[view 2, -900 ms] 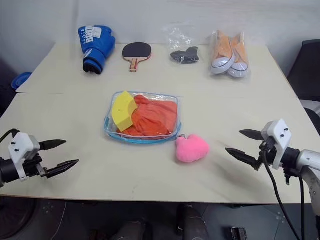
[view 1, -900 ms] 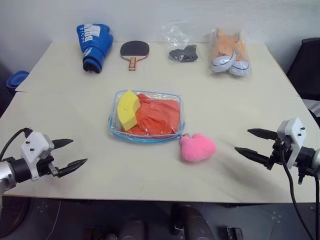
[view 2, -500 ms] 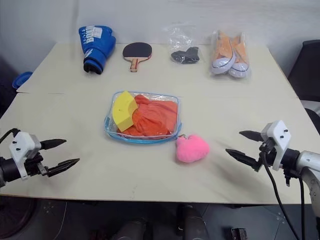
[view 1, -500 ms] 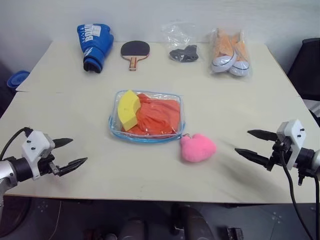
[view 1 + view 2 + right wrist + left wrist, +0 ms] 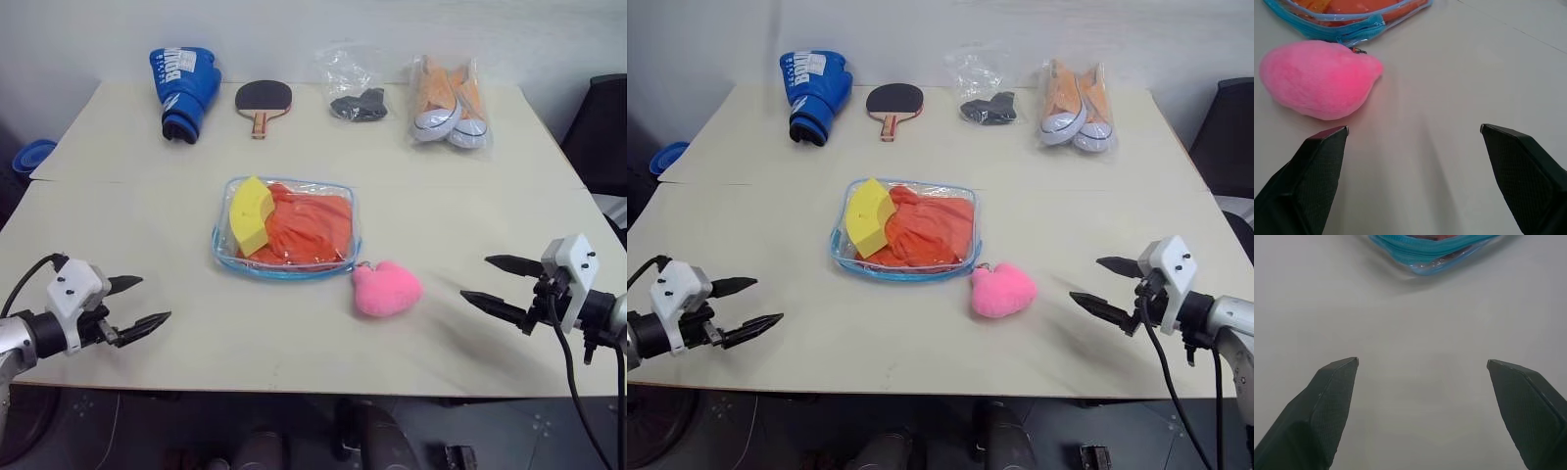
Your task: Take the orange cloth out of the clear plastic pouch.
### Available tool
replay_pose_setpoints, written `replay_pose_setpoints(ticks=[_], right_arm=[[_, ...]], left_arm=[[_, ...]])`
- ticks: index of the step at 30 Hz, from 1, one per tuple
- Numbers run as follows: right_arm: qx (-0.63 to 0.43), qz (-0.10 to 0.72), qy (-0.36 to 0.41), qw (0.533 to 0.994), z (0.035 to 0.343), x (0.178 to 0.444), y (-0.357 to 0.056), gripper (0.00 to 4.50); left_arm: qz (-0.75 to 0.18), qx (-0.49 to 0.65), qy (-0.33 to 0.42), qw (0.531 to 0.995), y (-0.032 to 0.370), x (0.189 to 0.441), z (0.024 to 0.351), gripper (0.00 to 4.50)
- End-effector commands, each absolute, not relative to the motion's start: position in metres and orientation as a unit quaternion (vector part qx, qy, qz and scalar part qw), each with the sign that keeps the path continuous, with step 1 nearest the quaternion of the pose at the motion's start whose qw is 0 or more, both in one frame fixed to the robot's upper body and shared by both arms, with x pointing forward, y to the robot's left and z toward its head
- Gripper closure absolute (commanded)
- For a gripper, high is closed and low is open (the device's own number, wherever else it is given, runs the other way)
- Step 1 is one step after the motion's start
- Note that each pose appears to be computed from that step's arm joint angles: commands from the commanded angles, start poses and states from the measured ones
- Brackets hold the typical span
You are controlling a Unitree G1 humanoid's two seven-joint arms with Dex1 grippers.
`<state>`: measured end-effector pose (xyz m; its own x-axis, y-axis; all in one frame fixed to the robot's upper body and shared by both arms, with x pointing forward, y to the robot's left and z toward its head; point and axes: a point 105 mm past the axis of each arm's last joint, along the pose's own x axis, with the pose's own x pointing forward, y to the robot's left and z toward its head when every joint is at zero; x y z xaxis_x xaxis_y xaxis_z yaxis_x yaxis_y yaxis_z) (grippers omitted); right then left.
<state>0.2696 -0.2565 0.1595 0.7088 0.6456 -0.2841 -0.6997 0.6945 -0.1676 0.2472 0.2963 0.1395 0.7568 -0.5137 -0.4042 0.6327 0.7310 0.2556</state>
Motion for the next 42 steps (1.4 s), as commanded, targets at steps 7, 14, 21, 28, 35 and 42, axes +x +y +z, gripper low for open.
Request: replay_pose_setpoints(ticks=[7, 14, 21, 28, 35, 42], right_arm=[[-0.143, 0.374, 0.082, 0.912, 0.168, 0.271, -0.250, 0.00], [-0.131, 0.417, 0.037, 0.899, 0.184, 0.253, -0.204, 0.00], [-0.133, 0.442, -0.010, 0.887, 0.208, 0.243, -0.166, 0.00], [-0.139, 0.449, -0.018, 0.883, 0.212, 0.241, -0.158, 0.00], [-0.133, 0.444, -0.024, 0.886, 0.212, 0.239, -0.157, 0.00], [-0.126, 0.447, -0.023, 0.885, 0.208, 0.235, -0.153, 0.00]], left_arm=[[-0.313, 0.167, 0.120, 0.927, 0.285, 0.250, 0.157, 0.03], [-0.337, 0.072, 0.046, 0.938, 0.228, 0.262, 0.197, 0.03], [-0.259, 0.070, 0.095, 0.959, 0.190, 0.307, 0.202, 0.03], [-0.232, 0.068, 0.175, 0.954, 0.174, 0.342, 0.220, 0.03], [-0.196, 0.029, 0.219, 0.956, 0.167, 0.356, 0.216, 0.03], [-0.195, 0.026, 0.263, 0.944, 0.156, 0.363, 0.201, 0.03]])
